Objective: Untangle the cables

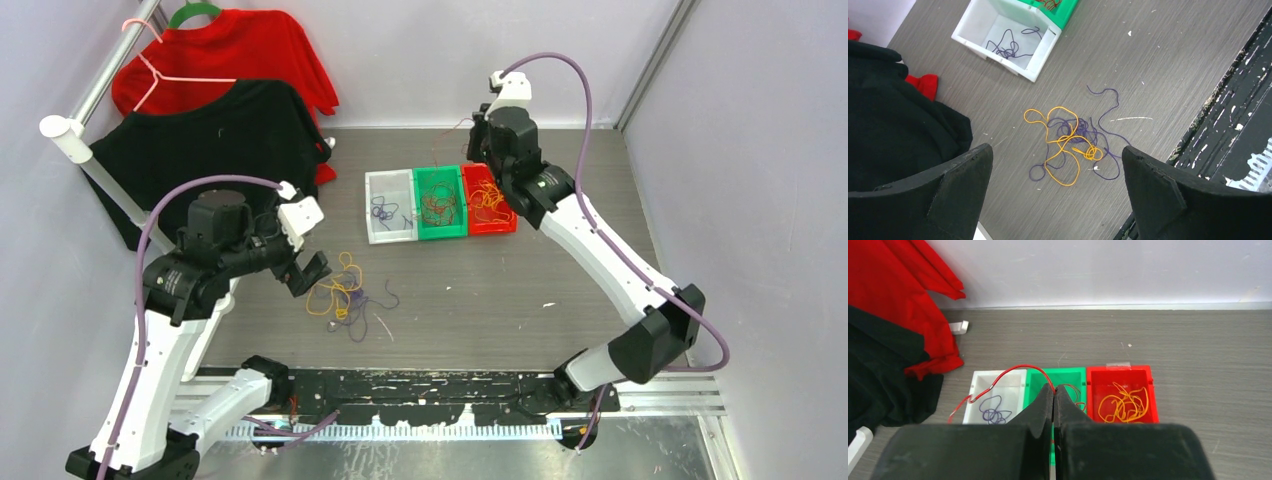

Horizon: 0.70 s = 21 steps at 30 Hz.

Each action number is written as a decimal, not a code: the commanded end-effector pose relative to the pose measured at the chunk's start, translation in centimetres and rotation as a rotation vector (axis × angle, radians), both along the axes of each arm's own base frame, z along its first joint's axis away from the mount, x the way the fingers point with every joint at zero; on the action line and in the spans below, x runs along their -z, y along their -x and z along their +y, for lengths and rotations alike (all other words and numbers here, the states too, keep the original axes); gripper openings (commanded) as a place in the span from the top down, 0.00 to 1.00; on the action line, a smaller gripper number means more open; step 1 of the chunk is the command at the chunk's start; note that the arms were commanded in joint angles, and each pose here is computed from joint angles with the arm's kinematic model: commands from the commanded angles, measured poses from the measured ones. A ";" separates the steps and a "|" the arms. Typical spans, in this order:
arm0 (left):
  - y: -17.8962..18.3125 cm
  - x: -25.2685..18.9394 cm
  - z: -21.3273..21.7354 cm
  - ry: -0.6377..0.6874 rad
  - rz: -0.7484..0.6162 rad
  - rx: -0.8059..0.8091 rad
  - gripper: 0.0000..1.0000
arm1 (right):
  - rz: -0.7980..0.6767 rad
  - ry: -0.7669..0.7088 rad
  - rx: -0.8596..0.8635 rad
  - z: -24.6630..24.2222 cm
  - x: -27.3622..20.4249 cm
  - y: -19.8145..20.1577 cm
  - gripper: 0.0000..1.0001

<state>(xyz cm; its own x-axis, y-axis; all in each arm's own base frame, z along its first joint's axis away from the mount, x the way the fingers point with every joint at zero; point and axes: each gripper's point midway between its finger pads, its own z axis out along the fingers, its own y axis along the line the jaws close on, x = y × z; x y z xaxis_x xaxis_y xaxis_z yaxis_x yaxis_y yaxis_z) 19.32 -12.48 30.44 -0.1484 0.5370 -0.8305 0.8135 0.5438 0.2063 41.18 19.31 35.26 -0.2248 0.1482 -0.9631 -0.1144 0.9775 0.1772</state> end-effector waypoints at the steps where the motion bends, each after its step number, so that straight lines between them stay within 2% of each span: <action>1: -0.1 -0.3 0.6 0.007 -0.014 -0.045 0.00 | -0.074 -0.080 -0.050 1.8 -3.3 -1.6 0.99; 21: 0.2 -0.4 0.8 -0.002 -0.041 -0.039 0.00 | 0.043 -0.014 -0.037 2.4 3.0 -4.5 0.99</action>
<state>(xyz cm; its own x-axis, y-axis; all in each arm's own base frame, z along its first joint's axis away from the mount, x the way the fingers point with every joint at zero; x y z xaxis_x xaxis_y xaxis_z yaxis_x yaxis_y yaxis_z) 19.09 -11.82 30.22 -0.1624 0.5391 -0.8265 0.7925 0.5702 0.2162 44.76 21.46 31.28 -0.3075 0.1335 -0.9421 -0.1374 0.9735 0.1828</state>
